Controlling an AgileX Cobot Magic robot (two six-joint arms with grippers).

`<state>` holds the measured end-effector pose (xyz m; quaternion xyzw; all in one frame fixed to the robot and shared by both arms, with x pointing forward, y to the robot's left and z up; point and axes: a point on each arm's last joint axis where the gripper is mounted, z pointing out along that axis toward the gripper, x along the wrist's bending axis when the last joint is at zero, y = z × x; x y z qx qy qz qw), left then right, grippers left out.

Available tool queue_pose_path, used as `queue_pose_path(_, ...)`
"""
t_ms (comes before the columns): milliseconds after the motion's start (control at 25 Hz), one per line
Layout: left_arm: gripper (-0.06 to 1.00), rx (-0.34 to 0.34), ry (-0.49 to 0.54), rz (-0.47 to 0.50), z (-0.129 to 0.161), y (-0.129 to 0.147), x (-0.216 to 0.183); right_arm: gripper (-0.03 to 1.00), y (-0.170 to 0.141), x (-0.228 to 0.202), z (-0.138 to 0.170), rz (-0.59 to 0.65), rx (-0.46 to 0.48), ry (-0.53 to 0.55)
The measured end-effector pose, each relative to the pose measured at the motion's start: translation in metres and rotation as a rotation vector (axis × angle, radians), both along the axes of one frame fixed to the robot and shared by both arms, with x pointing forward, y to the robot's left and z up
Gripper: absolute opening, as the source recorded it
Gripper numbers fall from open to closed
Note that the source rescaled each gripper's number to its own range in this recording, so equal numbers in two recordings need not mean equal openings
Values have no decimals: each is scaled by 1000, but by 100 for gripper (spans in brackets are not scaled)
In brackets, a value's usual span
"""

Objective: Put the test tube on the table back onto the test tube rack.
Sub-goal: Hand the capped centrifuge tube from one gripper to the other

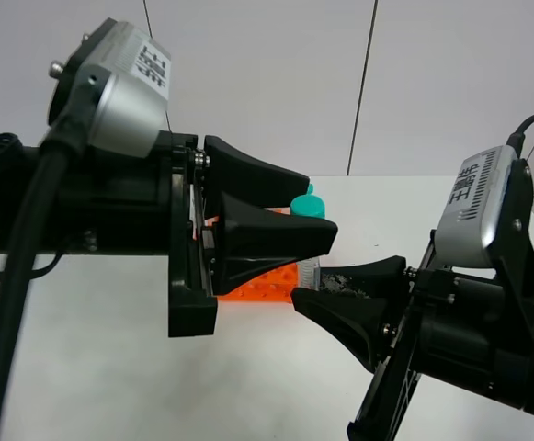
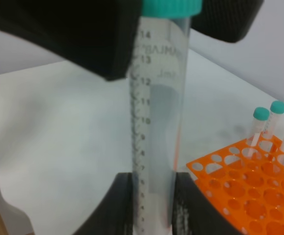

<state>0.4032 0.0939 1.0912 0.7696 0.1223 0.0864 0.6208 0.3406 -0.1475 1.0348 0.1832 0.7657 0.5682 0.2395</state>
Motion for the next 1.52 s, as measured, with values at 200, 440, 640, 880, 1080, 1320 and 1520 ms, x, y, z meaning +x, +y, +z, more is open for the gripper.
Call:
queue_pose_path(200,2,2,-15,-9,0,0,-1,0,0,0,0,-4,5,7)
queue_pose_path(440,0,1,-12,-13,0,0,-1,0,0,0,0,-5,6,9)
queue_pose_path(640,0,-7,-12,-11,4,-1,0,0,0,1,1,-10,16,4)
queue_pose_path(880,0,-14,-24,-10,9,-2,1,1,0,1,3,-15,30,-6)
queue_pose_path(1080,0,-12,-25,-9,9,-2,1,4,0,1,3,-17,33,-3)
queue_pose_path(1320,0,-11,-24,14,9,-2,3,18,0,1,3,-16,31,2)
queue_pose_path(1520,0,-6,-24,42,9,-1,6,85,0,1,2,-16,29,12)
